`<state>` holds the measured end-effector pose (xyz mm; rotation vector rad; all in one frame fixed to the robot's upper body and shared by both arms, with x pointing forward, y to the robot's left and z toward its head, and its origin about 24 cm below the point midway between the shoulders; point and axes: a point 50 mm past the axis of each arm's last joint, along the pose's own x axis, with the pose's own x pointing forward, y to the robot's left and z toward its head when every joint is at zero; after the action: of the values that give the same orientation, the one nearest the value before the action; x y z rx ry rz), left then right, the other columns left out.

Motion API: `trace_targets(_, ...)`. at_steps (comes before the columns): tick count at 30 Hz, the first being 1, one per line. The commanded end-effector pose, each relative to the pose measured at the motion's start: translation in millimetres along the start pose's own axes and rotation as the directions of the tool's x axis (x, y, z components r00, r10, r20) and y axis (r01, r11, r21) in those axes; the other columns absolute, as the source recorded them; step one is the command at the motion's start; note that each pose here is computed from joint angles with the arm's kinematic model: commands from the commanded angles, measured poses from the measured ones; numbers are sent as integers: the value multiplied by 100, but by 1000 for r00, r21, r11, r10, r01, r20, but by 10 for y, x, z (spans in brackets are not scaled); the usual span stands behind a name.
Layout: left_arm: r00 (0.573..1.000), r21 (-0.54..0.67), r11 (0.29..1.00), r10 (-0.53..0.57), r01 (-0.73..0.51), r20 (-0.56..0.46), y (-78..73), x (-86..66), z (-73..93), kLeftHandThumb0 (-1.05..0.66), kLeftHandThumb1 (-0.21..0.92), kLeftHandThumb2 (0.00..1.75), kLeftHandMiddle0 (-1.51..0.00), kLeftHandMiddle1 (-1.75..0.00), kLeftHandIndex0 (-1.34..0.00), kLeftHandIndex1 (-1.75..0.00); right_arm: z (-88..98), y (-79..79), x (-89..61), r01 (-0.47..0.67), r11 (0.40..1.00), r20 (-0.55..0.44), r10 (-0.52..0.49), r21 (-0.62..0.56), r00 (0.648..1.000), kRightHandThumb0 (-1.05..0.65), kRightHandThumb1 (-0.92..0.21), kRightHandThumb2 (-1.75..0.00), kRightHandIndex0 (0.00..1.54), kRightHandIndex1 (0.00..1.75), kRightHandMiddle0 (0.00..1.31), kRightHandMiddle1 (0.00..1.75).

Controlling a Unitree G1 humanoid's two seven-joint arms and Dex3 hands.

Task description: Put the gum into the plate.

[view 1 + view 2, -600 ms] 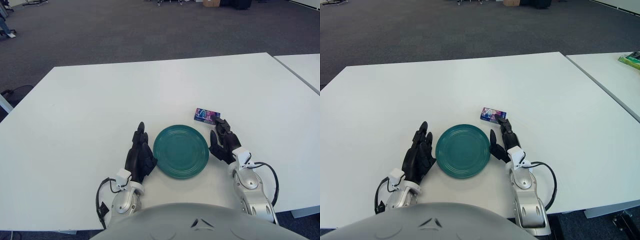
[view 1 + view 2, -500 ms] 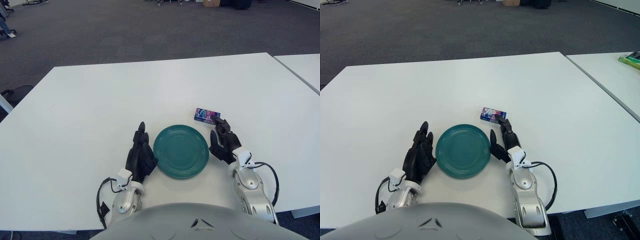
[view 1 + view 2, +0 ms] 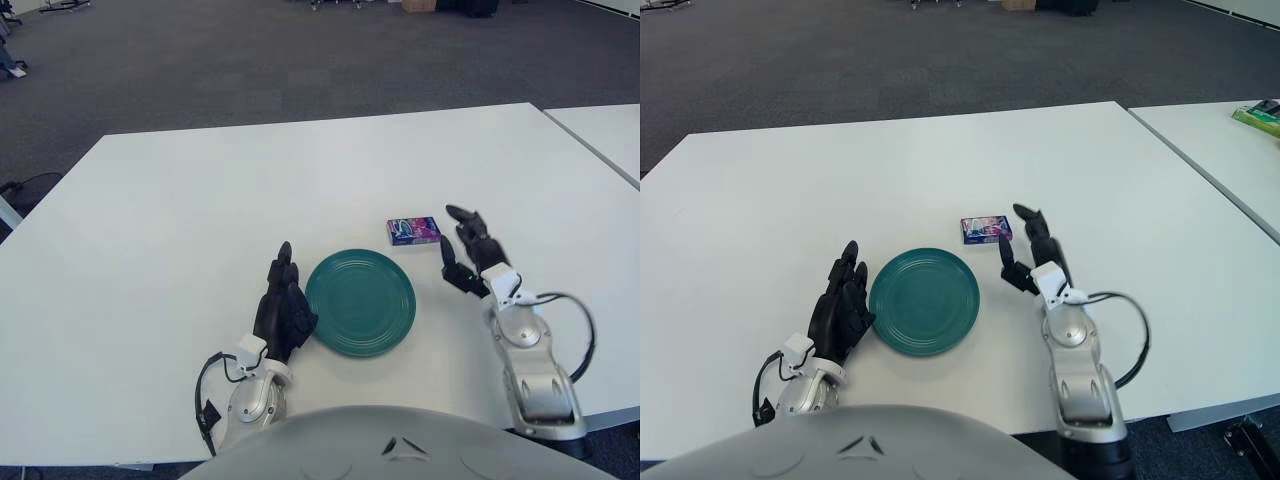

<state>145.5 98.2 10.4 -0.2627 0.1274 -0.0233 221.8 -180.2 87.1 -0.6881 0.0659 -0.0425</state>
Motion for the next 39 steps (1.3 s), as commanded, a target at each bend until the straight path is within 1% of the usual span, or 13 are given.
trace_targets(1,999,-13,1000,7,-7,-33,-33,18,-79,-105,92,102,-7,0,0,-23,262,-47,236,14,980,97,5,-198,995,-79,-92,-76,23,1,0,54)
trace_targets(3,1000,-17,1000,9,-9,-29,-35,23,-86,-105,92,102,-7,0,0,-22,347,-46,338,22,964,123,11,-264,992,-79,-92,-74,20,0,0,49)
trace_targets(5,1000,-19,1000,8,-8,-26,-37,23,-87,-105,92,102,-7,0,0,-22,384,-23,382,20,951,142,25,-310,990,-79,-92,-74,18,0,0,47)
trace_targets(7,1000,-19,1000,6,-7,-23,-39,31,-89,-105,92,102,-7,0,0,-22,394,-2,406,15,940,152,39,-341,988,-77,-92,-73,18,0,0,46)
trace_targets(11,1000,-21,1000,1,-2,-21,-45,42,-93,-105,92,101,-7,0,0,-21,397,104,454,-9,883,198,116,-470,973,-74,-92,-70,19,1,0,46)
trace_targets(15,1000,-12,1000,-8,8,-21,-40,41,-89,-105,92,101,-6,0,0,-20,378,214,517,-37,843,222,183,-536,958,-72,-92,-67,20,1,0,47)
trace_targets(19,1000,1,1000,-14,14,-21,-37,43,-85,-105,92,100,-5,0,0,-19,333,329,602,-63,817,239,240,-573,941,-70,-92,-63,21,1,0,50)
trace_targets(21,1000,3,1000,-15,16,-21,-40,48,-86,-104,92,100,-5,0,0,-19,319,348,626,-66,813,244,251,-579,937,-70,-92,-61,21,1,0,52)
trace_targets(26,999,13,1000,-23,23,-23,-51,60,-85,-104,92,99,-5,0,0,-18,310,389,673,-92,771,259,320,-630,911,-70,-92,-56,22,1,0,56)
trace_targets(29,1000,9,1000,-19,19,-20,-66,63,-81,-104,92,99,-5,0,0,-17,275,472,703,-119,720,247,382,-684,891,-70,-92,-55,24,1,0,57)
trace_targets(33,1000,-1,1000,-10,10,-20,-80,66,-84,-104,92,100,-5,0,0,-16,246,487,719,-141,676,231,429,-724,873,-70,-92,-53,28,3,0,59)
trace_targets(39,1000,-13,1000,-3,3,-23,-93,68,-87,-103,92,102,-6,0,0,-16,150,491,731,-177,635,196,472,-752,860,-69,-92,-54,33,3,0,61)
